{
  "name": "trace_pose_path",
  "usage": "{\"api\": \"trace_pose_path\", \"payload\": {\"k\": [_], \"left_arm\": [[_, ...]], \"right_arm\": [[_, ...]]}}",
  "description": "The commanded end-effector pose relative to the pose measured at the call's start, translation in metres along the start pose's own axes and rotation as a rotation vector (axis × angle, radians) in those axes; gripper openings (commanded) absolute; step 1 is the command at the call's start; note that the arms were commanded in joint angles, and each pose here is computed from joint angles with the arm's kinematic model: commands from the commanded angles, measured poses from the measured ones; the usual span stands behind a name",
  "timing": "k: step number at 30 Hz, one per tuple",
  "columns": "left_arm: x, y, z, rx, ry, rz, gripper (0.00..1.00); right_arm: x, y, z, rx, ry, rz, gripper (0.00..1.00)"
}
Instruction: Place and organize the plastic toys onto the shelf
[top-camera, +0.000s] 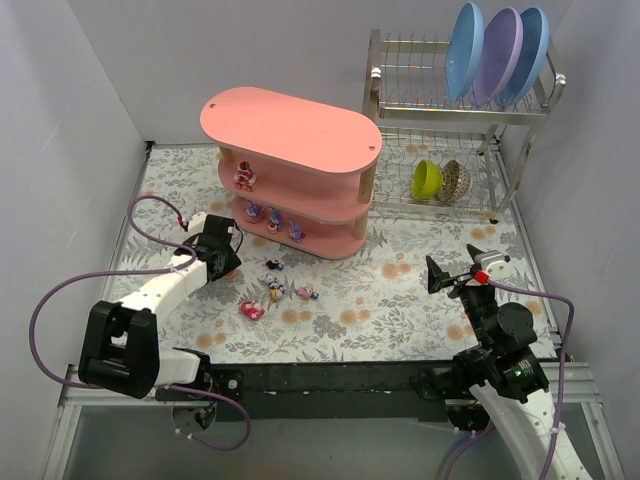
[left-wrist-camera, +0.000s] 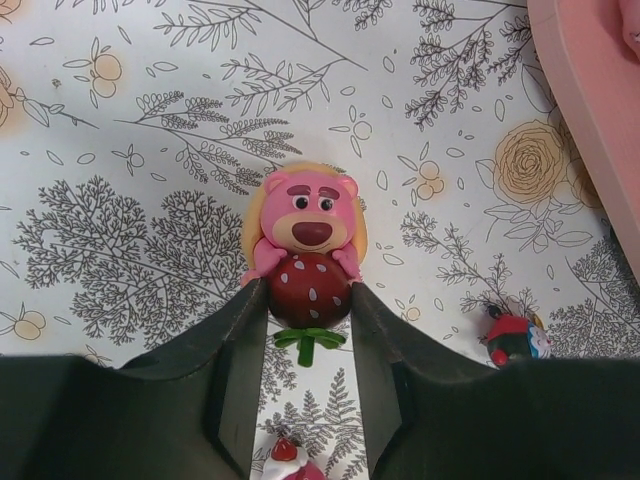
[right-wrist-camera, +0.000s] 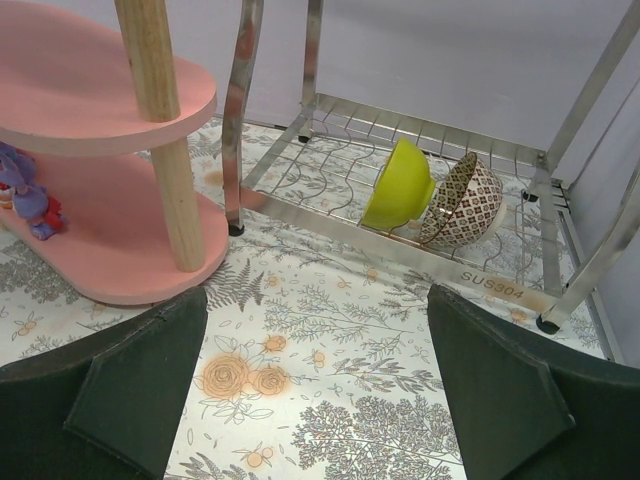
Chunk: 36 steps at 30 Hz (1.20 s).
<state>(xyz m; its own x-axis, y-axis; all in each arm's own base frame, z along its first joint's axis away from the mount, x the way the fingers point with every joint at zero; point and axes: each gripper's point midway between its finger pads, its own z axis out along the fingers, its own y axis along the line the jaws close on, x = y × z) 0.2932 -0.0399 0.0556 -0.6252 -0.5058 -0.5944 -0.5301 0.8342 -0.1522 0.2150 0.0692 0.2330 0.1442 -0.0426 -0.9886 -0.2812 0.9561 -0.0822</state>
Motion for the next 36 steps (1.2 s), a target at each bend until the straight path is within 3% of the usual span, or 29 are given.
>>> {"api": "trace_pose_path", "payload": {"k": [1, 4, 9, 16, 27, 36], "left_arm": [[-0.01, 0.002, -0.009, 0.014, -0.053, 0.012, 0.14], [-0.017, -0.004, -0.021, 0.052, -0.066, 0.038, 0.06], [-0.025, -0.017, -0.051, 0.144, -0.096, 0.103, 0.0], [-0.027, -0.048, -0.105, 0.302, -0.098, 0.234, 0.0], [-0.068, -0.099, -0.196, 0.599, -0.154, 0.394, 0.0], [-0.101, -0.142, -0.207, 0.671, -0.232, 0.532, 0.0]], "right_arm": [[-0.055, -0.007, -0.024, 0.015, -0.253, 0.044, 0.98], [-0.057, -0.007, -0.025, 0.013, -0.257, 0.046, 0.98], [-0.056, -0.006, -0.024, 0.008, -0.257, 0.046, 0.98], [-0.056, -0.006, -0.024, 0.011, -0.255, 0.044, 0.98], [-0.057, -0.006, -0.025, 0.011, -0.259, 0.045, 0.98], [-0.055, -0.007, -0.024, 0.017, -0.252, 0.043, 0.98]]}}
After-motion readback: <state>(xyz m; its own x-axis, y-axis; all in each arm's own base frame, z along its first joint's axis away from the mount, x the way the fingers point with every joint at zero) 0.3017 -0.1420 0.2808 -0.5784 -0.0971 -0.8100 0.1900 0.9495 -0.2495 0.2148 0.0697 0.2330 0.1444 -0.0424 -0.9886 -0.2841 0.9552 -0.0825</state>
